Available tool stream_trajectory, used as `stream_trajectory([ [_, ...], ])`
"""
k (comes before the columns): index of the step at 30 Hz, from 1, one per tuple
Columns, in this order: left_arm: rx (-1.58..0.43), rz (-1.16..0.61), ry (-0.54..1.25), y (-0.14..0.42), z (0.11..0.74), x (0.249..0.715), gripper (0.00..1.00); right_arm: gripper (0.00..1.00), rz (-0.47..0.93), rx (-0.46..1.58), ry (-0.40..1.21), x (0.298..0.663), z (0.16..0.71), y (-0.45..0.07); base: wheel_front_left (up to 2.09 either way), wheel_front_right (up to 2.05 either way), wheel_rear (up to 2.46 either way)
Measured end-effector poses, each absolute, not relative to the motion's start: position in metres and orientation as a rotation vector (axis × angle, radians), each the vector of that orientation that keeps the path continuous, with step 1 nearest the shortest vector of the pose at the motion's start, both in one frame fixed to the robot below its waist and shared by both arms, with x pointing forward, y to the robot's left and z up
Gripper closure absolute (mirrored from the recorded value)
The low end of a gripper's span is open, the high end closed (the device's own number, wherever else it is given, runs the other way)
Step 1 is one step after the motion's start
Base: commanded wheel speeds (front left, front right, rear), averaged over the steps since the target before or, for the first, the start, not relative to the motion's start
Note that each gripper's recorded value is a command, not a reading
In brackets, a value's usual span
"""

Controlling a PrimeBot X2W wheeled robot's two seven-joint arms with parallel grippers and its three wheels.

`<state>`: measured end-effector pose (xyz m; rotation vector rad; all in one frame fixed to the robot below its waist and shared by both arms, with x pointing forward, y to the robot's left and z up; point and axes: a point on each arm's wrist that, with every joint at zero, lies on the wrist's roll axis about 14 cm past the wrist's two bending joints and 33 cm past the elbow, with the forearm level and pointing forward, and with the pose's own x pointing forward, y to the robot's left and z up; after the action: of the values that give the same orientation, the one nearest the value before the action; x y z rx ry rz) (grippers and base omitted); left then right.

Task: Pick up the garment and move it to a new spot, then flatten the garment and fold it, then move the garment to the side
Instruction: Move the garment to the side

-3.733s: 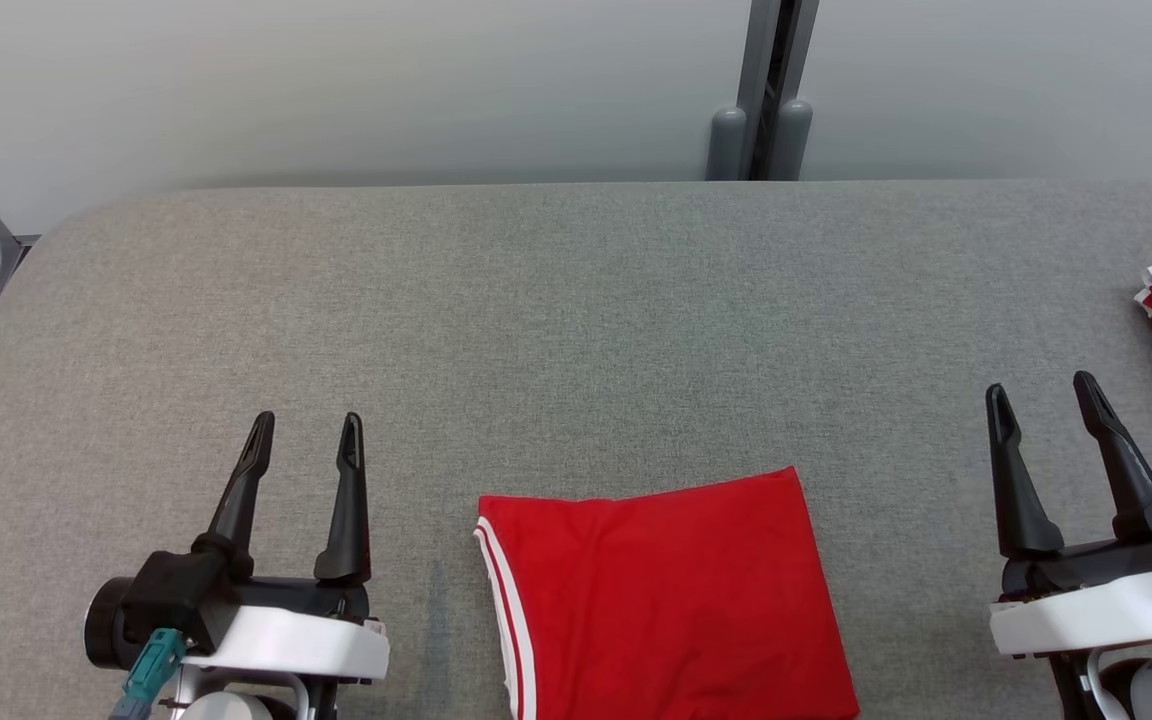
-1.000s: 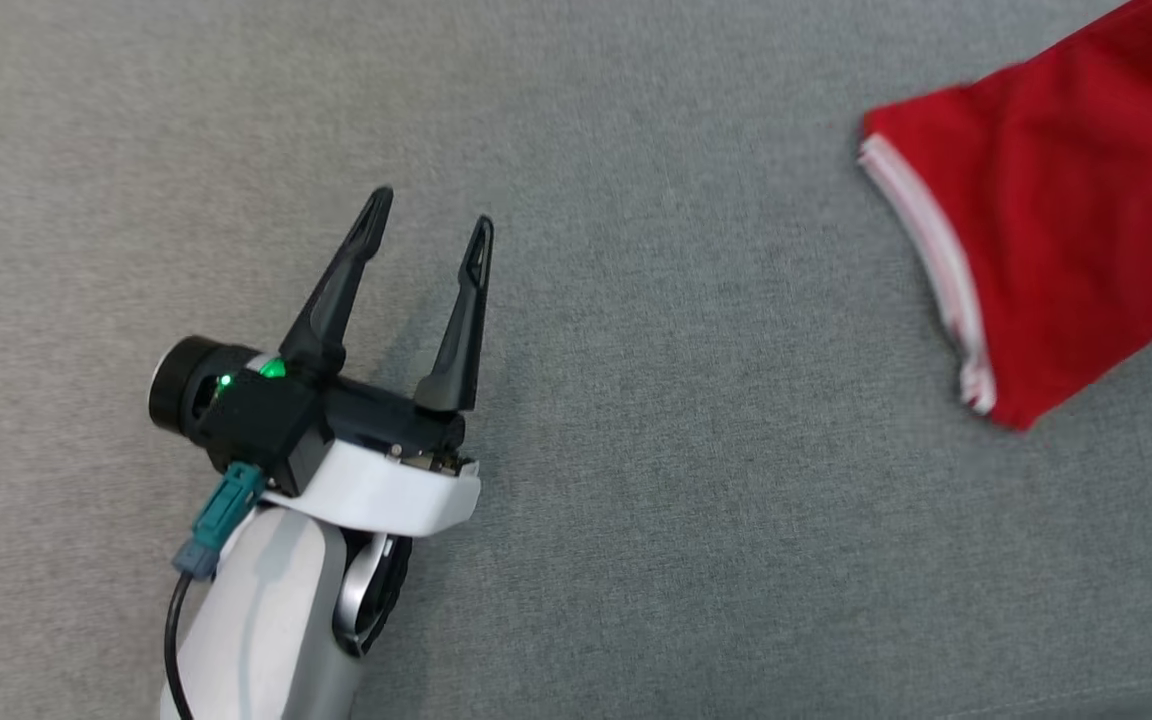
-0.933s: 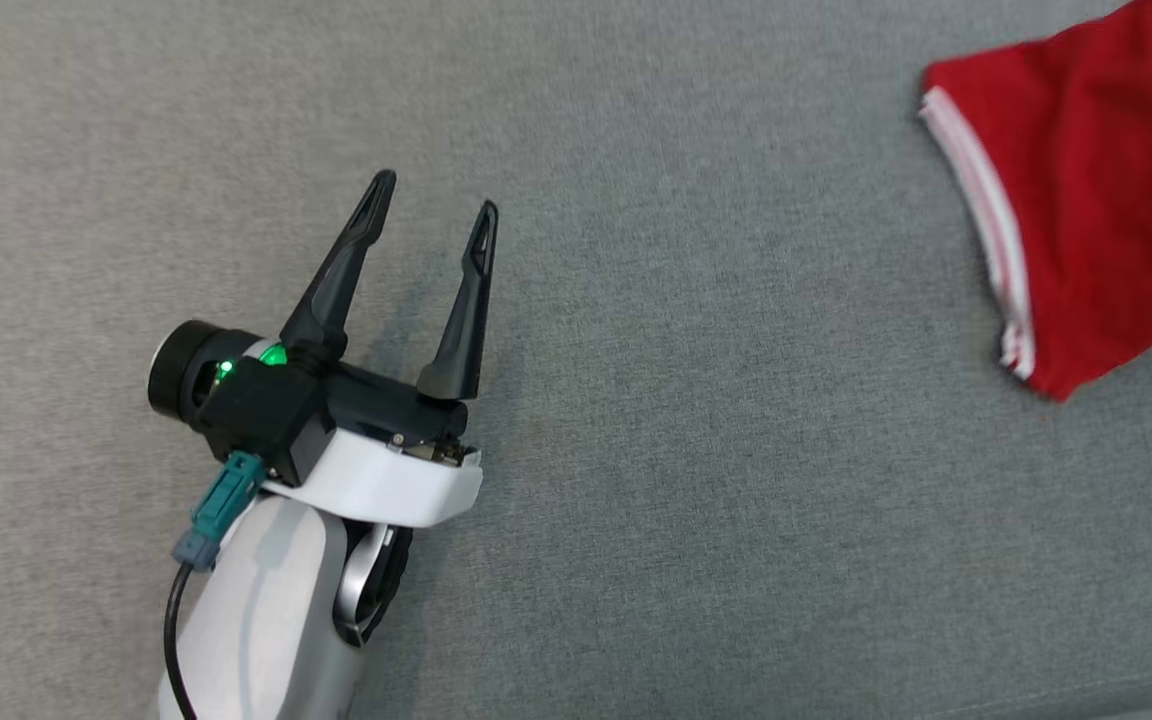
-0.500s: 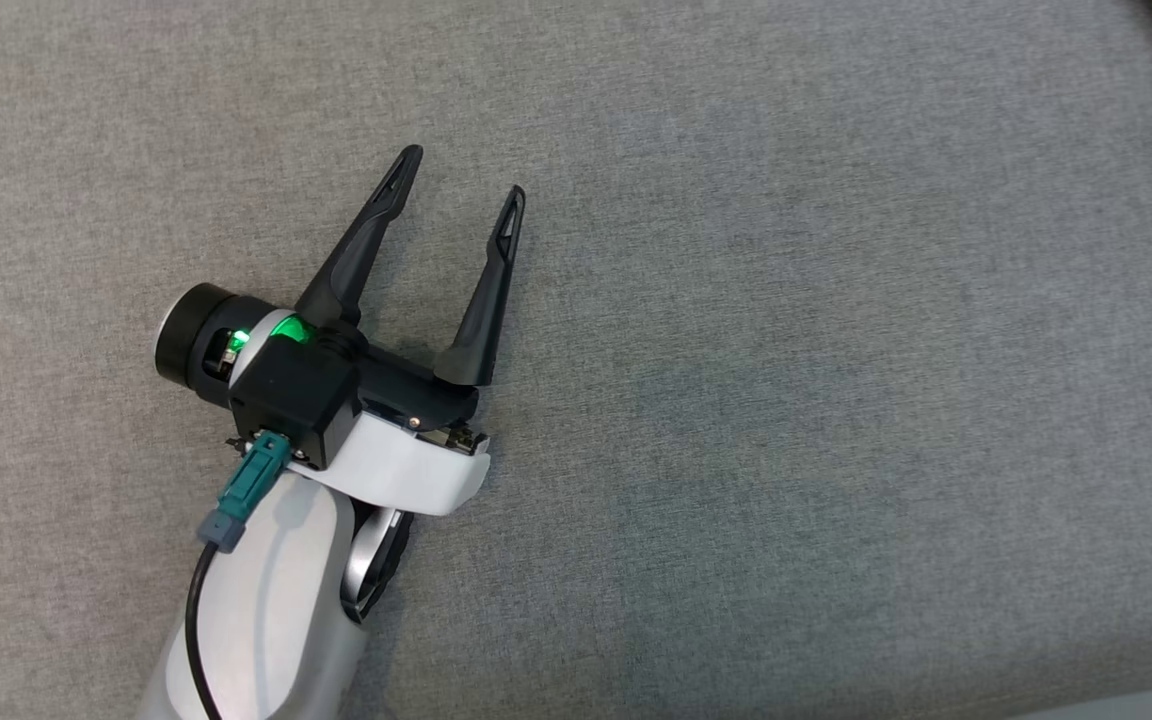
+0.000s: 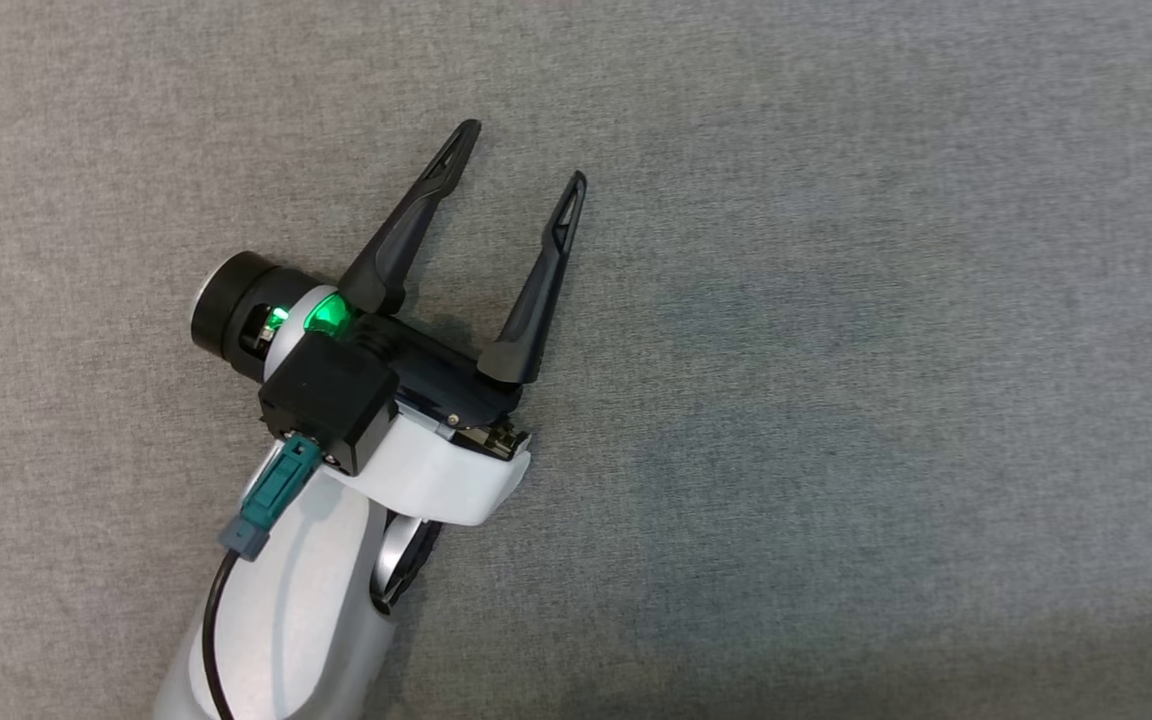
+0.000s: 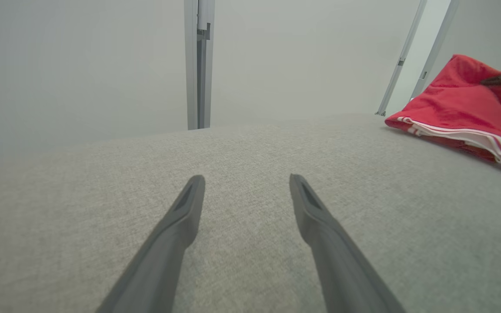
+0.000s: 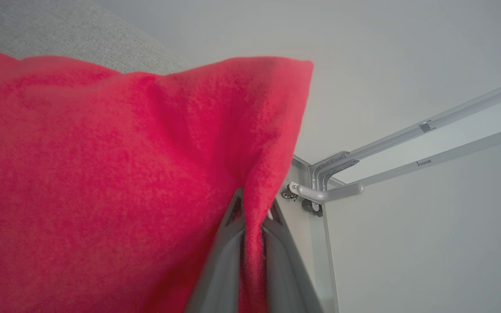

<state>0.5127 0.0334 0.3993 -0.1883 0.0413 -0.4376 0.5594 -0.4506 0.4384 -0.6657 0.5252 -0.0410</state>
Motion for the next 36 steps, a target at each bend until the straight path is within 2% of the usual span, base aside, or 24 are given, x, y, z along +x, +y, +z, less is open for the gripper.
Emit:
stream_trajectory([
  [3,-0.198,-0.426,0.043,0.036,0.397,0.514,0.00,1.00,-0.061,-0.650,0.542,0.563,0.426,-0.454,0.00,0.00,0.00],
  [4,-0.213,-0.417,0.045,0.039,0.397,0.515,0.00,0.67,-0.065,-0.645,0.547,0.564,0.421,-0.455,0.00,0.00,0.00],
  [5,-0.219,-0.410,0.045,0.040,0.397,0.516,0.00,0.14,-0.068,-0.646,0.547,0.565,0.418,-0.455,0.00,0.00,0.00],
  [6,-0.219,-0.407,0.044,0.042,0.397,0.516,0.00,0.00,-0.084,-0.638,0.549,0.566,0.416,-0.458,0.00,0.00,0.00],
  [9,-0.214,-0.395,0.044,0.046,0.397,0.517,0.00,0.00,-0.117,-0.602,0.605,0.562,0.398,-0.461,0.00,0.00,0.00],
  [16,-0.186,-0.375,0.042,0.054,0.405,0.513,0.00,0.00,-0.118,-0.537,0.548,0.571,0.407,-0.443,0.00,0.00,0.00],
  [23,-0.173,-0.335,-0.002,0.066,0.437,0.503,0.00,0.00,-0.049,-0.458,0.345,0.589,0.460,-0.398,0.00,0.00,0.00],
  [27,-0.170,-0.289,-0.041,0.079,0.461,0.492,0.00,0.00,0.000,-0.274,0.173,0.597,0.501,-0.352,0.00,0.00,0.00],
  [33,-0.180,-0.212,-0.108,0.102,0.499,0.471,0.00,0.00,0.135,-0.157,0.031,0.575,0.541,-0.289,0.00,0.00,0.00],
  [36,-0.187,-0.162,-0.137,0.117,0.515,0.459,0.00,0.00,0.159,0.003,-0.058,0.563,0.562,-0.260,0.00,0.00,0.00],
])
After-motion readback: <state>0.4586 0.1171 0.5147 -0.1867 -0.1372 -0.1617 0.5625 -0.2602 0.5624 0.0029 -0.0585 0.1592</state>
